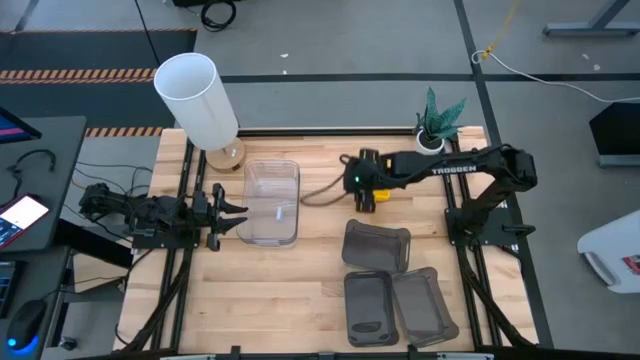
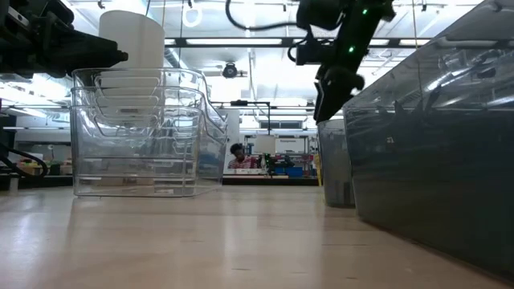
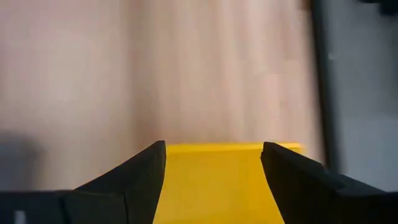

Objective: Stack baskets by color
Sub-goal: Stack the bottom right black bin on the top black bin

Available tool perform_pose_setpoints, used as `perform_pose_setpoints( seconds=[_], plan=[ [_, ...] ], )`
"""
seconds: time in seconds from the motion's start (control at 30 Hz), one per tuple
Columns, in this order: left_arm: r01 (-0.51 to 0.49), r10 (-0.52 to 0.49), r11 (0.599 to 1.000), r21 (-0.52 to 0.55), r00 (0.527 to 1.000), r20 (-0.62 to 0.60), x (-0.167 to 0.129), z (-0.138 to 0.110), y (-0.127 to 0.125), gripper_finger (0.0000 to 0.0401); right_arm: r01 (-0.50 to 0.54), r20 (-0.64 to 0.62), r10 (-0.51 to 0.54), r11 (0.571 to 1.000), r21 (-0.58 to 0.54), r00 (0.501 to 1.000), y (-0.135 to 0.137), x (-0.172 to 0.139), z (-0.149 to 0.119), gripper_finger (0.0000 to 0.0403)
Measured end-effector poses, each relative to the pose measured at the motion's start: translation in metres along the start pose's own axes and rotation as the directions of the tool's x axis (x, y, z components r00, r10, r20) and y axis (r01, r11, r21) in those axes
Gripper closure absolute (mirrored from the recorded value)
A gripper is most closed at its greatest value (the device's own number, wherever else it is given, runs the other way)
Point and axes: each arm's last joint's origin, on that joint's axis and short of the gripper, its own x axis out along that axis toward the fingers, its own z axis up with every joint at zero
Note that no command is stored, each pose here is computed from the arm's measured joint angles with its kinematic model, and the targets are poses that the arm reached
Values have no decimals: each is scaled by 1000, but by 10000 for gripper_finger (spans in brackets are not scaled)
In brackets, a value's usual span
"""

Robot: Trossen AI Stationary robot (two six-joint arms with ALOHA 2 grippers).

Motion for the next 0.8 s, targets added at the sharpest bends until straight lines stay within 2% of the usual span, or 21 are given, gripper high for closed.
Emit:
perform_pose_setpoints(
  seconds=[0.27, 0.47, 0.67, 0.8],
  plan=[
    [0, 0, 1000, 0, 1000, 0, 0, 0, 0, 284, -206, -33, 209, 976, 66, 977, 52, -17, -3, 152],
    [0, 0, 1000, 0, 1000, 0, 0, 0, 0, 284, -238, -123, 253, 963, 126, 960, 75, -48, -4, 163],
    [0, 0, 1000, 0, 1000, 0, 0, 0, 0, 284, -337, -156, 365, 924, 180, 918, 109, -78, -7, 175],
    [0, 0, 1000, 0, 1000, 0, 0, 0, 0, 284, -303, -278, 376, 914, 271, 884, 125, -93, -23, 183]
  ],
)
